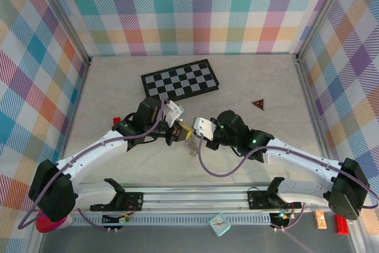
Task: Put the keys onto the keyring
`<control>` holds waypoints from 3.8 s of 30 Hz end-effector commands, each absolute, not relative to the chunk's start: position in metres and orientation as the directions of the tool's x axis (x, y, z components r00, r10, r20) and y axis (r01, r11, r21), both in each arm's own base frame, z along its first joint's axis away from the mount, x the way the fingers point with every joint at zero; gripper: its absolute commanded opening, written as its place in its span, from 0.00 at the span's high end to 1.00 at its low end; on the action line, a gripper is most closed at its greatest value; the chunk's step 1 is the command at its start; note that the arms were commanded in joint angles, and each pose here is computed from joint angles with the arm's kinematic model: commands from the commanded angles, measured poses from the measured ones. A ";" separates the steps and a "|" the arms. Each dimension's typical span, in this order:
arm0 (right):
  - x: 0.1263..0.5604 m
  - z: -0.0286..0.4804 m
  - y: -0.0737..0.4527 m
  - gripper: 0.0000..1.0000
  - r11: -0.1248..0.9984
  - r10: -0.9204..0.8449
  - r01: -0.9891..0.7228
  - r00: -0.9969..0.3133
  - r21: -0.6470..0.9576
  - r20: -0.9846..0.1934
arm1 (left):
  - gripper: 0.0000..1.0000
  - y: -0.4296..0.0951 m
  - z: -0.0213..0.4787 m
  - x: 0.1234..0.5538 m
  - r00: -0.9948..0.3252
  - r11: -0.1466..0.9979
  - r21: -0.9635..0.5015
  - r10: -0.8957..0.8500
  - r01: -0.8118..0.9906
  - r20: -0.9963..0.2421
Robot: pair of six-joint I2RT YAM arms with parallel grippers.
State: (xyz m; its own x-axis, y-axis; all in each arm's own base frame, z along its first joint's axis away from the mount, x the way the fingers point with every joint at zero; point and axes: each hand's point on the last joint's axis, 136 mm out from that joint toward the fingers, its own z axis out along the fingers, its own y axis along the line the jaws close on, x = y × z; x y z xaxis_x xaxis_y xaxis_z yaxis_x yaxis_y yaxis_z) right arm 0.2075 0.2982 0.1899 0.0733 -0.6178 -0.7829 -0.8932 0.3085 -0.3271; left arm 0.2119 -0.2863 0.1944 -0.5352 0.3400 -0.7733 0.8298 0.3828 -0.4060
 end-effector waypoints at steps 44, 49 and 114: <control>0.194 0.206 0.312 1.00 0.254 -0.583 -0.903 0.143 -0.346 -0.800 | 1.00 -0.291 0.209 0.220 -0.512 0.405 -0.373 0.321 0.834 -0.797; 0.190 0.206 0.314 1.00 0.237 -0.574 -0.911 0.150 -0.338 -0.805 | 1.00 -0.292 0.210 0.221 -0.509 0.401 -0.374 0.316 0.837 -0.801; 0.177 0.222 0.291 0.70 0.349 -0.357 -0.933 -0.043 -0.091 -0.933 | 1.00 -0.295 0.229 0.159 0.110 -0.045 0.103 0.216 0.994 -0.970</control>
